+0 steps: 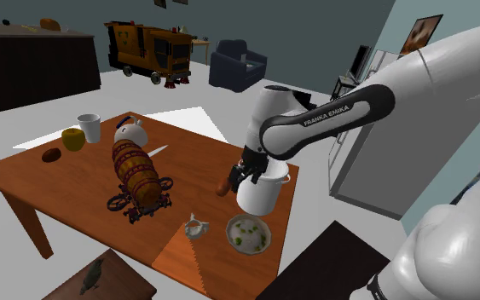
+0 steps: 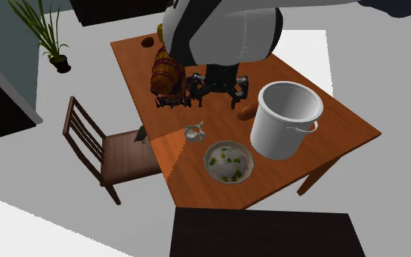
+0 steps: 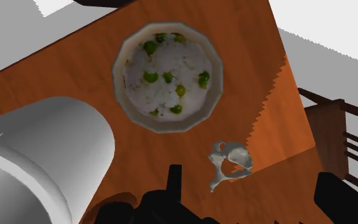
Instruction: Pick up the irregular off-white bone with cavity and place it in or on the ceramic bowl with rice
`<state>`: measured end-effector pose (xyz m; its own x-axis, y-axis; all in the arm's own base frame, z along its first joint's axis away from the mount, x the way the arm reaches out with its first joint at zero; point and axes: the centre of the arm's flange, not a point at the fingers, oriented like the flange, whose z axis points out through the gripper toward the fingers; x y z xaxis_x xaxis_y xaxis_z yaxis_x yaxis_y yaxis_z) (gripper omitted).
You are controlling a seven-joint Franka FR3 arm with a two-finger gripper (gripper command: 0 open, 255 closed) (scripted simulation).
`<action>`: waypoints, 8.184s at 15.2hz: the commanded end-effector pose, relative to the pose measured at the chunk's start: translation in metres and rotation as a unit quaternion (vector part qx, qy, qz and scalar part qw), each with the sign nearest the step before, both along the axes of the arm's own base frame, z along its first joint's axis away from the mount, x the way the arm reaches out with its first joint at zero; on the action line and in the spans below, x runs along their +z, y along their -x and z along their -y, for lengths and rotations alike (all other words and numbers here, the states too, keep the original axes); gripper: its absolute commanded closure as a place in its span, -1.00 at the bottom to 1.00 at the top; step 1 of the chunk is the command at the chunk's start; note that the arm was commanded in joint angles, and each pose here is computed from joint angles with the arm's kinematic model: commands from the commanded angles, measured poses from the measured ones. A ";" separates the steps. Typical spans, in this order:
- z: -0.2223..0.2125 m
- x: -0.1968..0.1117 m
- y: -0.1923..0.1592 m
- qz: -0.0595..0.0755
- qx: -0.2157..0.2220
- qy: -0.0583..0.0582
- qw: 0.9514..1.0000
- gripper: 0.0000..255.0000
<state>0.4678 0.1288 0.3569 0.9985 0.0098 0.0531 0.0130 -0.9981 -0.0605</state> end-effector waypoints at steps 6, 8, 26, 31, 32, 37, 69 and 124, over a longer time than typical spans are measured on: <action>-0.039 -0.072 -0.045 0.006 -0.008 0.004 1.000 -1.00; -0.049 -0.093 -0.058 0.008 -0.010 0.006 1.000 -1.00; -0.106 -0.239 -0.138 0.017 -0.023 0.013 0.999 -1.00; -0.106 -0.247 -0.139 0.017 -0.023 0.013 0.999 -1.00; -0.106 -0.247 -0.139 0.017 -0.023 0.013 0.999 -1.00; -0.106 -0.247 -0.139 0.017 -0.023 0.013 0.999 1.00; -0.141 -0.294 -0.083 0.091 0.351 0.182 0.914 -1.00; -0.047 -0.122 0.059 0.091 0.351 0.182 0.914 1.00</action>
<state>0.4207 0.1822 0.2334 0.7153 0.6938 0.0836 0.6336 -0.6944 0.3411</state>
